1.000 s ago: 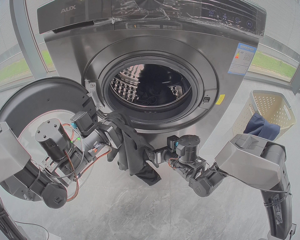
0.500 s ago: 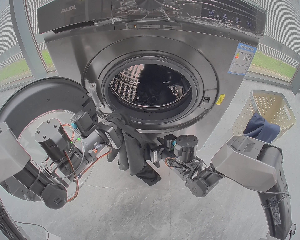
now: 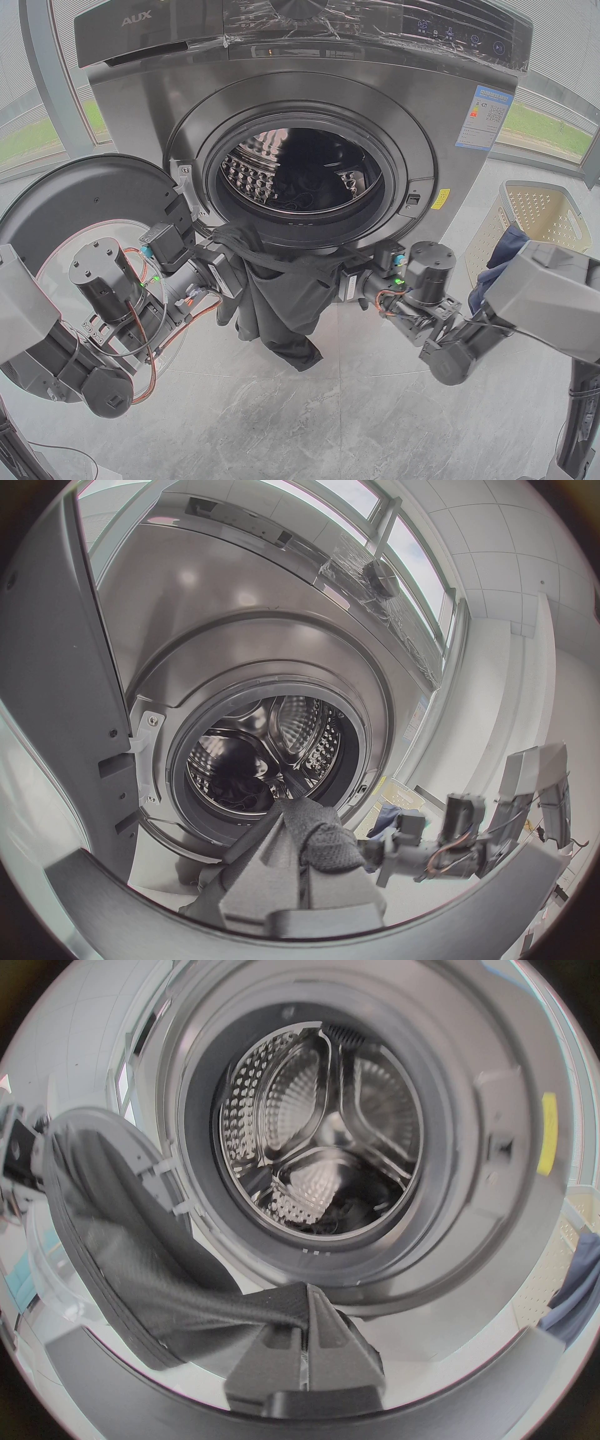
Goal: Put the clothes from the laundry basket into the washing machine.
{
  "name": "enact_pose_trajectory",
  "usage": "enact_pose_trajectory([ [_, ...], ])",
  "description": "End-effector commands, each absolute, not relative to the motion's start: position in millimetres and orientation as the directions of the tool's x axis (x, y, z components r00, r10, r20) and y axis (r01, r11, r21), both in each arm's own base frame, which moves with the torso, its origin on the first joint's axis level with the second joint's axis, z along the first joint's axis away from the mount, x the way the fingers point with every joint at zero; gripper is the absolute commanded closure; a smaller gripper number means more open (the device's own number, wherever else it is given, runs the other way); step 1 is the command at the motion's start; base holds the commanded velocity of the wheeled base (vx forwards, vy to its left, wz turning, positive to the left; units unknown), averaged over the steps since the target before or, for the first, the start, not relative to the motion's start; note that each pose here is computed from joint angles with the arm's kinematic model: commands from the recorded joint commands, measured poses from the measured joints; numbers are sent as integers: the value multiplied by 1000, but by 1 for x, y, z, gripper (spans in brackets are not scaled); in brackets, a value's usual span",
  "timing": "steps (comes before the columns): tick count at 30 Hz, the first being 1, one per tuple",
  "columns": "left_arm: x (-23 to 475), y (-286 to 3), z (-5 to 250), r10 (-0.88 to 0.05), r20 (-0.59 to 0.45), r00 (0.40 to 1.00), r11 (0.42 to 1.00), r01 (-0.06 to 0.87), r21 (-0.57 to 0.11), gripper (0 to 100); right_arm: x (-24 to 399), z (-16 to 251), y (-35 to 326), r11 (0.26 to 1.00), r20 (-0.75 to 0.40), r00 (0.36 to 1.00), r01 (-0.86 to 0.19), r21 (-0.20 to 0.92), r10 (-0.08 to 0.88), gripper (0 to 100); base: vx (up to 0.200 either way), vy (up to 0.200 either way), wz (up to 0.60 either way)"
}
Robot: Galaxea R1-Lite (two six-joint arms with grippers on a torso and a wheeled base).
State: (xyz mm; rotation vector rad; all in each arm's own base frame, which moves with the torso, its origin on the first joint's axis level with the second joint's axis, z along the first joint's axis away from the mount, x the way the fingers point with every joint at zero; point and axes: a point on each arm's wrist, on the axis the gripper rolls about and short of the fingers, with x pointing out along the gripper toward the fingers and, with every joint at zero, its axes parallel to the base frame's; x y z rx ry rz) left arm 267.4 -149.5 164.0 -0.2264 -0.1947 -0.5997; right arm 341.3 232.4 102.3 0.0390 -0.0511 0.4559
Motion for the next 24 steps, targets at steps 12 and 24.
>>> enact_pose_trajectory([
  [12,240,-139,188,-537,310,784,790,597,-140,100,271,199,176,881,307,864,-453,135,398,100,0,0,0],
  [24,240,-139,190,-535,320,782,790,597,-141,100,270,209,167,889,340,865,-435,143,369,100,0,0,0],
])
